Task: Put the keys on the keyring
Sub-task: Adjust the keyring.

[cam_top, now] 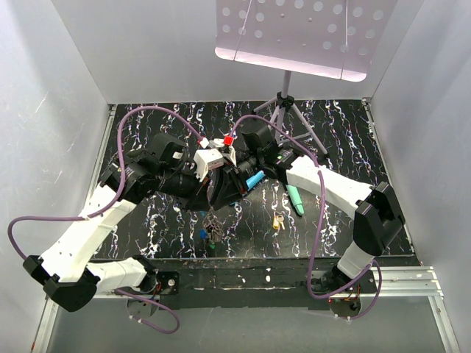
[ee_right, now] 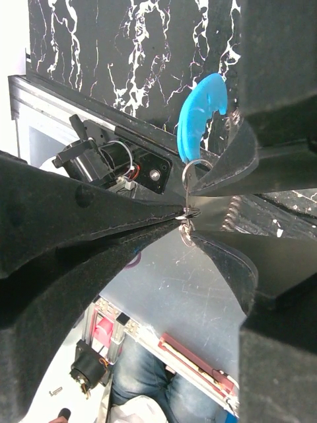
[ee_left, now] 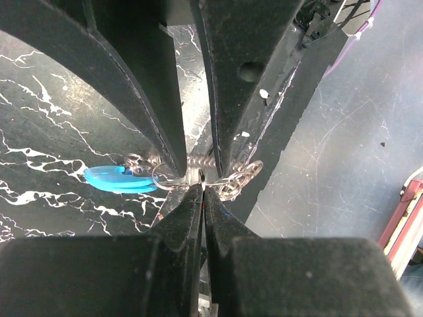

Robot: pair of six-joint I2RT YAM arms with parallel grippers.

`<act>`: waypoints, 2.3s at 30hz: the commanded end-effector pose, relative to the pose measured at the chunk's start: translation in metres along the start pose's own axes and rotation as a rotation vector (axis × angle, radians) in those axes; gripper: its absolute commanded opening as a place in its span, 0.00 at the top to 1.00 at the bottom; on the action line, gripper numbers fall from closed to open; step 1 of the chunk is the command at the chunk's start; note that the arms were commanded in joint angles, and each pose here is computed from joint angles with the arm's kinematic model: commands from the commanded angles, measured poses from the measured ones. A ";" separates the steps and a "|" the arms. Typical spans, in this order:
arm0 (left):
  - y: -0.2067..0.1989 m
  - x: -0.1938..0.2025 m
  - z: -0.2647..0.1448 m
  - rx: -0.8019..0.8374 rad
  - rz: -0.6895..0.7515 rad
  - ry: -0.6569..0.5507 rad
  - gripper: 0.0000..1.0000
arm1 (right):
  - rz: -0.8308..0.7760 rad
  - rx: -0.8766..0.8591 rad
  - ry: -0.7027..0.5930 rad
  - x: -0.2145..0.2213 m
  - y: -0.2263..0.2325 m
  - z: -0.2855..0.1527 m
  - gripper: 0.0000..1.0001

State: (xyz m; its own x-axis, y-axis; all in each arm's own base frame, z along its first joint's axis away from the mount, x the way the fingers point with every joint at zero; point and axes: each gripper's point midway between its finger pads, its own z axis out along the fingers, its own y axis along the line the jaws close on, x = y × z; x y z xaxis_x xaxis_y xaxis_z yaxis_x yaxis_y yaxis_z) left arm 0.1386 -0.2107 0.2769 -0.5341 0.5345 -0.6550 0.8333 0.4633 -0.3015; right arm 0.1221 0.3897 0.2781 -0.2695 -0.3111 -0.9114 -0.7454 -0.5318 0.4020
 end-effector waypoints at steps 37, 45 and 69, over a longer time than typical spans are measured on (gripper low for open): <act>0.005 -0.030 -0.061 -0.141 0.029 -1.010 0.16 | 0.067 0.068 0.005 -0.030 0.009 -0.037 0.99; -0.002 -0.041 -0.052 -0.073 0.168 -1.117 0.37 | -0.031 0.037 -0.002 -0.040 0.032 -0.034 0.99; -0.002 -0.027 -0.054 0.004 0.163 -1.381 0.62 | -0.217 0.081 -0.043 -0.059 0.014 -0.020 0.99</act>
State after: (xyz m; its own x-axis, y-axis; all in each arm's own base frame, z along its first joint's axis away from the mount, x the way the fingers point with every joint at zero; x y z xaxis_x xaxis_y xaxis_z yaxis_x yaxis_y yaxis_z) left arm 0.1434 -0.1903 0.3227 0.1222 -0.4816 -0.8679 0.8697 0.4733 -0.1402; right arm 0.1448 0.3830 0.3103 -0.2230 -0.2727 -0.9359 -0.8099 -0.4825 0.3336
